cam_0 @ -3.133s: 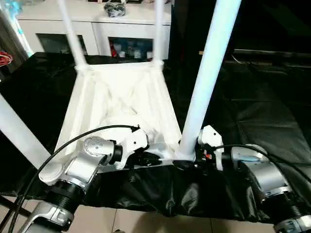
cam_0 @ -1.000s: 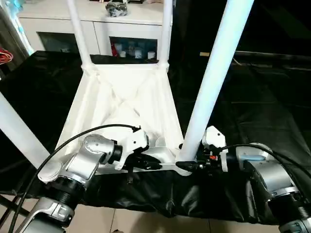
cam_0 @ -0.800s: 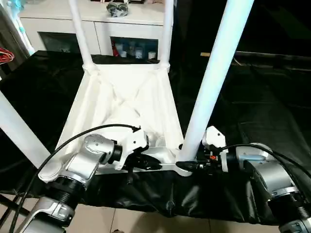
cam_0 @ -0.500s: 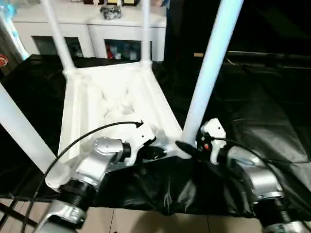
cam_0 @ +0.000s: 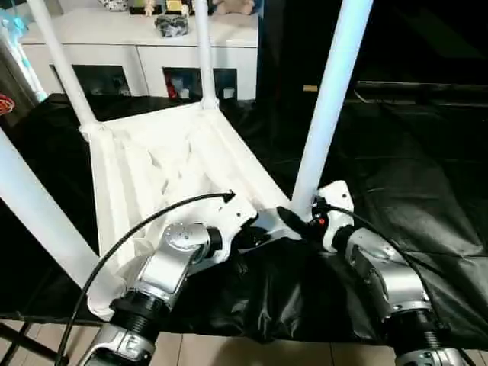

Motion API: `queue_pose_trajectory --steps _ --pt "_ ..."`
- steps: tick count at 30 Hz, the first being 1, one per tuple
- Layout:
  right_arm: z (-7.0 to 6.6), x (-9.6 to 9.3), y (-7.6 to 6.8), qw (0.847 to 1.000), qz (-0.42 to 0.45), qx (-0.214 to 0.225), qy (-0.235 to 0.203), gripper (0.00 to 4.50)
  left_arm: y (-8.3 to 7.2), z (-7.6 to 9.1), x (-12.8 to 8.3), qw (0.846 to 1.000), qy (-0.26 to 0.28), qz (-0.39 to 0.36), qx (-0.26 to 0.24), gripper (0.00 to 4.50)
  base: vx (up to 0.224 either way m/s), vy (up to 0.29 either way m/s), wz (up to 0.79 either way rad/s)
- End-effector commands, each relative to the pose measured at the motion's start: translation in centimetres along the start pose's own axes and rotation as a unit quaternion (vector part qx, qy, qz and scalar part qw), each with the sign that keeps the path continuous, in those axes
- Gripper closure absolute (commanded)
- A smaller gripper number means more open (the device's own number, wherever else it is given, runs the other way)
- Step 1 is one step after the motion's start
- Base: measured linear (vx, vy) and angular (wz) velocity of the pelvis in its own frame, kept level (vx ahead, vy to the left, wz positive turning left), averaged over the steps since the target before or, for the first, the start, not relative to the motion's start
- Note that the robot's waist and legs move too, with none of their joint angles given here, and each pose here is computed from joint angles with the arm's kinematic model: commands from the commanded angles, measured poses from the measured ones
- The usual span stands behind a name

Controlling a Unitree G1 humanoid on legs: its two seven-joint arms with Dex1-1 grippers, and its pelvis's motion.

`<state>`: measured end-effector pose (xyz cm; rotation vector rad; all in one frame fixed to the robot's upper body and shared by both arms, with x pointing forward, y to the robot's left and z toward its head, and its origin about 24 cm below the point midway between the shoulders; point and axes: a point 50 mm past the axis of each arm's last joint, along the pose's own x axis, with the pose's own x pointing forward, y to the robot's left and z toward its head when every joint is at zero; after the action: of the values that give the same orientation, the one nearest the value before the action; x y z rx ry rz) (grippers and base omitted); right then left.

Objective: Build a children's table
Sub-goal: Rotate leg to tighten

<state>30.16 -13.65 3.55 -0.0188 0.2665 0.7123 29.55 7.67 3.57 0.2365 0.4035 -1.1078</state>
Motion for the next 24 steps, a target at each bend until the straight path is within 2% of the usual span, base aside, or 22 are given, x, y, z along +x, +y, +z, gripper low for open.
queue_pose_trajectory --steps 1,3,6,7,8,10,13,15,24 --pt "0.1 0.3 2.1 0.994 0.112 -0.016 0.013 0.65 -1.3 1.2 0.3 0.995 -0.047 -0.082 0.023 4.50 0.000 0.000 0.00" --pt "0.2 -0.3 1.7 0.991 0.127 -0.028 0.022 0.44 -1.1 0.9 -0.3 0.994 -0.041 -0.099 0.029 4.50 0.000 0.000 0.00" --pt "0.1 -1.8 1.2 0.978 0.190 -0.067 0.050 0.44 -0.4 0.3 -1.7 0.989 -0.016 -0.137 0.046 4.50 0.000 0.000 0.00" --pt "0.1 -1.8 1.2 0.978 0.190 -0.067 0.050 0.44 -0.4 0.3 -1.7 0.989 -0.016 -0.137 0.046 4.50 0.000 0.000 0.00" --pt "-0.1 -2.8 1.2 0.966 0.232 -0.082 0.071 0.44 0.1 0.1 -2.3 0.987 0.001 -0.151 0.058 4.50 0.000 0.000 0.00" --pt "-0.2 -3.0 1.1 0.963 0.242 -0.088 0.079 0.44 0.2 0.0 -2.5 0.986 0.006 -0.155 0.060 4.50 0.000 0.000 0.00" --pt "-0.4 -3.4 1.0 0.957 0.259 -0.091 0.092 0.79 0.6 0.0 -2.8 0.984 0.015 -0.166 0.066 4.50 0.000 0.000 0.00" --pt "-0.6 -3.7 0.9 0.947 0.283 -0.101 0.111 0.89 1.1 0.1 -3.1 0.981 0.026 -0.176 0.073 4.50 0.000 0.000 0.00" --pt "-0.5 -3.5 1.5 0.944 0.298 -0.096 0.102 1.65 1.3 0.1 -3.2 0.980 0.024 -0.185 0.071 4.50 0.000 0.000 0.00"
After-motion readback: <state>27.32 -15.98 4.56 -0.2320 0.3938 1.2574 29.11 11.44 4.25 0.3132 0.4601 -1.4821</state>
